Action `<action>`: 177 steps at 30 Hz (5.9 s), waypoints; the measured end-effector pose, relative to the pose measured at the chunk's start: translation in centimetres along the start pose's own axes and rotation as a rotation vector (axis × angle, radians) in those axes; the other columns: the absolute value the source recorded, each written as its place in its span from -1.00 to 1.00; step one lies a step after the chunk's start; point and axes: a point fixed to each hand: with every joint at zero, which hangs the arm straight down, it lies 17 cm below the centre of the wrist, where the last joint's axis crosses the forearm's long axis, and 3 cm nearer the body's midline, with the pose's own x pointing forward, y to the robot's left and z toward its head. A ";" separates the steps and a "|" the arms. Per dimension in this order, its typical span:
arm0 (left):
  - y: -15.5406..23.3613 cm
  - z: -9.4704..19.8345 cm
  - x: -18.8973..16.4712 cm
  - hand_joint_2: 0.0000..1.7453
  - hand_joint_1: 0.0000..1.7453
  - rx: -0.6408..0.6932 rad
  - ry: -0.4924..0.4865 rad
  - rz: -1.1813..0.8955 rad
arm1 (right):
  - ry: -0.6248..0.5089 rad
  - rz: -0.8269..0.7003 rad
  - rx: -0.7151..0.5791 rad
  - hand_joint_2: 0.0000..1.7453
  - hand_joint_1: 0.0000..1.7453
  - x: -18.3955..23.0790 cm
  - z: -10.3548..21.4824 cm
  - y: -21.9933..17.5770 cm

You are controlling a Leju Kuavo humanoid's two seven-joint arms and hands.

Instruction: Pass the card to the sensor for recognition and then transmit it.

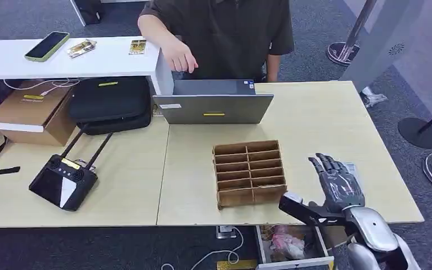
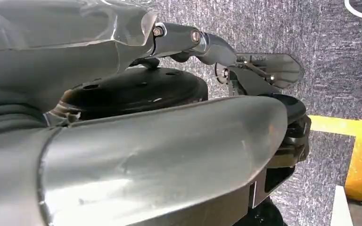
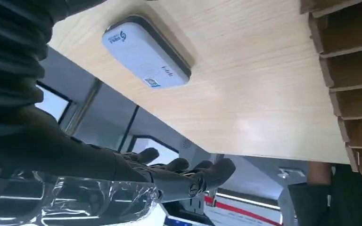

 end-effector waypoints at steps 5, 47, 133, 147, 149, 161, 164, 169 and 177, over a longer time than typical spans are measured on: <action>0.0 0.0 0.0 -1.00 -1.00 0.002 -0.001 -0.009 | 0.018 -0.020 -0.001 1.00 -1.00 1.0 -0.5 0.4; 0.0 -0.1 0.0 -1.00 -1.00 0.008 0.025 -0.036 | 0.042 -0.072 0.181 1.00 -1.00 3.5 -5.7 6.4; -0.1 -0.1 0.0 -1.00 -1.00 0.031 0.012 -0.071 | -0.214 -0.077 0.082 1.00 -1.00 16.1 -1.7 3.2; -0.1 -0.1 -0.1 -1.00 -1.00 0.035 0.017 -0.100 | -0.166 -0.121 0.091 1.00 -1.00 16.2 -2.3 4.2; -0.1 -0.1 -0.1 -1.00 -1.00 0.035 0.018 -0.104 | -0.152 -0.131 0.091 1.00 -1.00 16.0 -2.5 4.3; -0.2 -0.1 -0.1 -1.00 -1.00 0.032 0.018 -0.118 | -0.108 -0.147 0.092 1.00 -1.00 15.1 -3.0 5.1; -0.2 -0.1 -0.1 -1.00 -1.00 0.032 0.018 -0.118 | -0.104 -0.151 0.090 1.00 -1.00 15.1 -3.0 5.2; -0.2 -0.1 -0.2 -1.00 -1.00 0.031 0.021 -0.119 | -0.088 -0.163 0.078 1.00 -1.00 14.7 -3.5 5.1; -0.2 -0.1 -0.1 -1.00 -1.00 0.030 0.008 -0.107 | -0.131 -0.161 -0.026 1.00 -1.00 15.6 -4.2 2.6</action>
